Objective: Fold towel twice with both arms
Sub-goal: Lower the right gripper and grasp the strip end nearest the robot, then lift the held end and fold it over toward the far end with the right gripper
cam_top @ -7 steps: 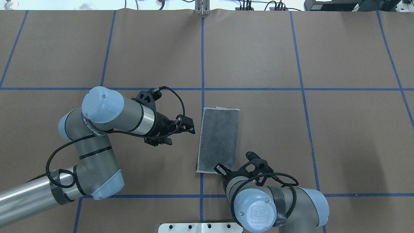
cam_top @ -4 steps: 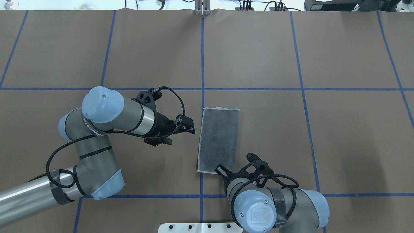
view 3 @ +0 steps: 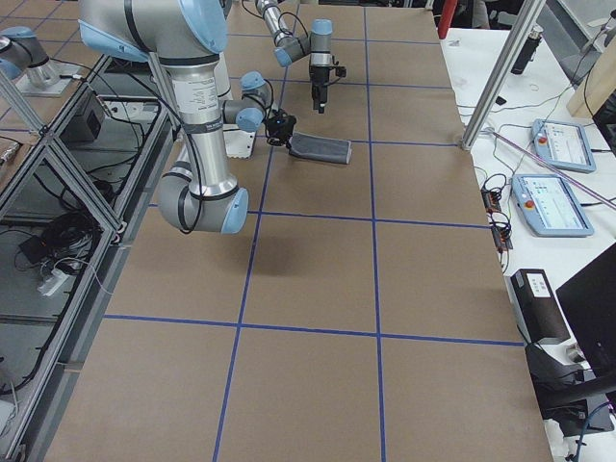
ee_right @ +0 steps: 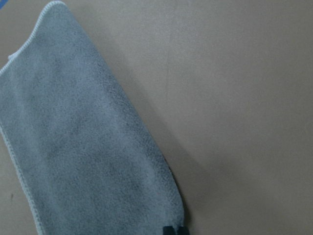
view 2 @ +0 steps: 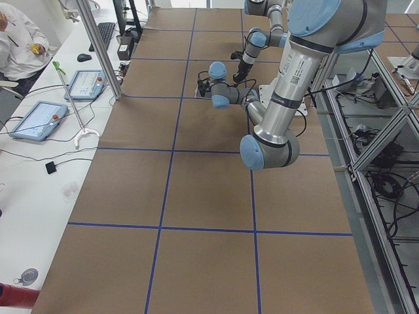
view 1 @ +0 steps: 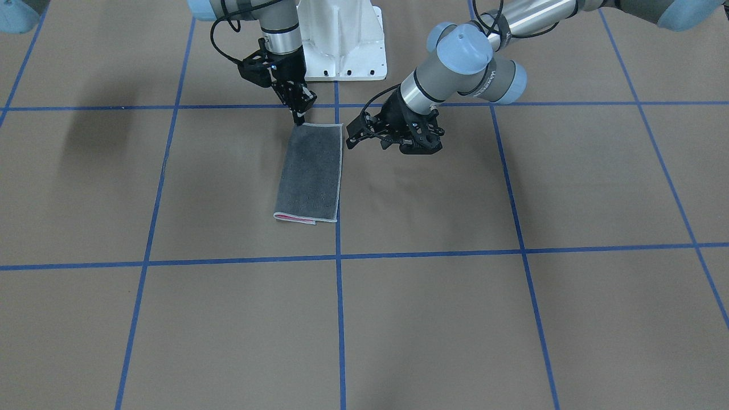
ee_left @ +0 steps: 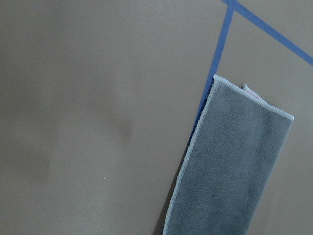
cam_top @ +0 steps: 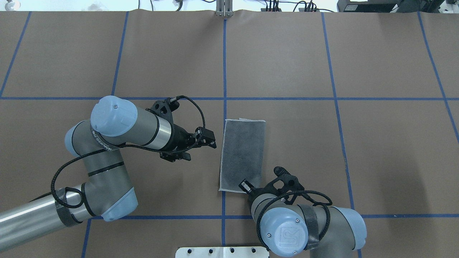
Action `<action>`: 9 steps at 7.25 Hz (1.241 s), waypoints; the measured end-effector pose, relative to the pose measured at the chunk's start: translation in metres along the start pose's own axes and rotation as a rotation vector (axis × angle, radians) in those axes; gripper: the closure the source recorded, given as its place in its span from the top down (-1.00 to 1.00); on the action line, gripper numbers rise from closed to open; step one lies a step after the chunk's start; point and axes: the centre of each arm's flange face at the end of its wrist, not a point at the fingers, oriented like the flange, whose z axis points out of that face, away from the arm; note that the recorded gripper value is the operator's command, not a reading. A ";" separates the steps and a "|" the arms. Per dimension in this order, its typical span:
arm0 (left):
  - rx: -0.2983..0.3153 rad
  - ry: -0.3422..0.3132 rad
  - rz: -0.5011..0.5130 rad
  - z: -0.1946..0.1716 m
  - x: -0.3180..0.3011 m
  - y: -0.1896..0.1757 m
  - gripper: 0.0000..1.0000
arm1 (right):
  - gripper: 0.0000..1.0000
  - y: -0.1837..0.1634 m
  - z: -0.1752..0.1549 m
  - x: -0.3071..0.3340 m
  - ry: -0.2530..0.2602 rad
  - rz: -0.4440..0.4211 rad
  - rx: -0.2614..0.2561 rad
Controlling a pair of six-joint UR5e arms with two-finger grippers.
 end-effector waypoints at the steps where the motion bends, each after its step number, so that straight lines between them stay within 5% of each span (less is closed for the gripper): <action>1: -0.001 0.000 0.000 0.000 0.000 0.000 0.99 | -1.00 -0.007 0.000 -0.004 -0.005 0.008 0.007; 9: -0.006 0.005 0.004 -0.001 0.004 0.002 0.99 | -1.00 -0.072 -0.022 -0.053 -0.068 0.090 0.038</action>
